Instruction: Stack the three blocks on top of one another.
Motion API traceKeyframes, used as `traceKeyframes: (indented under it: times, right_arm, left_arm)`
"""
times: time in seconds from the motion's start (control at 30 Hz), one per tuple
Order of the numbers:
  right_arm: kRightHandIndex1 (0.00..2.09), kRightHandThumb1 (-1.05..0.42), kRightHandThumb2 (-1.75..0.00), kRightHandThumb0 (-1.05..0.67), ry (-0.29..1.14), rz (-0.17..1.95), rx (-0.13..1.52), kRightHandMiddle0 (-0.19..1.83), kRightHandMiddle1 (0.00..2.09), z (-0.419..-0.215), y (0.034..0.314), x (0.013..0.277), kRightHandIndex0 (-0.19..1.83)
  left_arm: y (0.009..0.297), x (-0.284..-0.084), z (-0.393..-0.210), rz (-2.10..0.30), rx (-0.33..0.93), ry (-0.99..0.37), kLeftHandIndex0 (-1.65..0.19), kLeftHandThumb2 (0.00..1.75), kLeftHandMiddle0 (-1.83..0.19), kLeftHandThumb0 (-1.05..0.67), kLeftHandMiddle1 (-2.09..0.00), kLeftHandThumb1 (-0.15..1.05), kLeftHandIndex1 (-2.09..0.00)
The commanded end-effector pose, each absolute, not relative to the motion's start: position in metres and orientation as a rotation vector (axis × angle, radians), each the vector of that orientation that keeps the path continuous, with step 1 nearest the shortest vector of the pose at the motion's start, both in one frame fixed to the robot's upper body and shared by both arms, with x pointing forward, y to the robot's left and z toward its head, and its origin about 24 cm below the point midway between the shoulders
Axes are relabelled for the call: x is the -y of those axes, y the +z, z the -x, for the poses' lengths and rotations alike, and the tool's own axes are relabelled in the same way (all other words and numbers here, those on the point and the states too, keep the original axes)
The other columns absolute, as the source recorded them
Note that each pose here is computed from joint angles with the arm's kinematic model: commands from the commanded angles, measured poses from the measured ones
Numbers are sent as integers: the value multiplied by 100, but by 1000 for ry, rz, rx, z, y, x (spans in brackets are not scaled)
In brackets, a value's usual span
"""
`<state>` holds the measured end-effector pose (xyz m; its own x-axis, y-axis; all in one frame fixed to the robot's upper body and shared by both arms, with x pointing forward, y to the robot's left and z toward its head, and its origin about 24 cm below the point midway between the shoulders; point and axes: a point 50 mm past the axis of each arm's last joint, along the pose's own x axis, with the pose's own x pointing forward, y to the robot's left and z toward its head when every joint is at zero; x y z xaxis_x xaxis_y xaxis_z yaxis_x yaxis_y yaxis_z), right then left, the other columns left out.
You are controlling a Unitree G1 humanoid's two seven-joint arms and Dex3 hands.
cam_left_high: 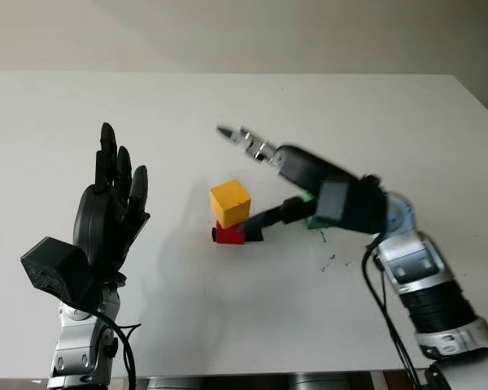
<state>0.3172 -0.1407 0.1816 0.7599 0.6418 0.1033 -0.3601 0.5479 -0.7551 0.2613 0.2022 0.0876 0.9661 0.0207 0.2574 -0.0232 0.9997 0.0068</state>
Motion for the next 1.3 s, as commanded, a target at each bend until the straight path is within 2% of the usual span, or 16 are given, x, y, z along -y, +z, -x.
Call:
traceKeyframes:
  times: [0.0, 0.13, 0.37, 0.5, 0.8, 1.07, 1.27]
  right_arm:
    - [0, -87, -6, -64, 549, 820, 449, -10, 9, -314, 199, 154, -19]
    - [0, -84, -5, -64, 461, 848, 467, -3, 12, -313, 208, 175, -19]
    - [0, -85, -5, -62, 374, 946, 319, 0, 12, -302, 200, 219, -19]
    - [3, -86, -5, -64, 370, 1077, 248, 5, 11, -295, 192, 231, -17]
    - [4, -84, -5, -68, 453, 1237, 136, 13, 8, -299, 162, 227, -16]
    - [7, -82, -5, -70, 492, 1335, 117, 17, 8, -312, 139, 220, -12]
    - [6, -82, -5, -65, 503, 1351, 114, 20, 8, -321, 129, 217, -11]
  left_arm:
    - [87, -202, -259, -12, 260, 26, 19, 48, 19, -75, -5, 105, 0]
    - [87, -203, -258, -9, 252, 28, 19, 49, 19, -75, -4, 105, 0]
    - [89, -207, -256, -23, 249, 24, 19, 51, 18, -74, -4, 105, 0]
    - [89, -208, -258, -23, 254, 20, 19, 51, 19, -74, -5, 105, 0]
    - [92, -207, -262, -35, 263, 0, 19, 52, 18, -74, -5, 105, 0]
    - [93, -208, -260, -47, 258, 5, 19, 52, 18, -74, -6, 105, 0]
    - [93, -209, -260, -38, 251, 6, 19, 51, 18, -74, -5, 105, 0]
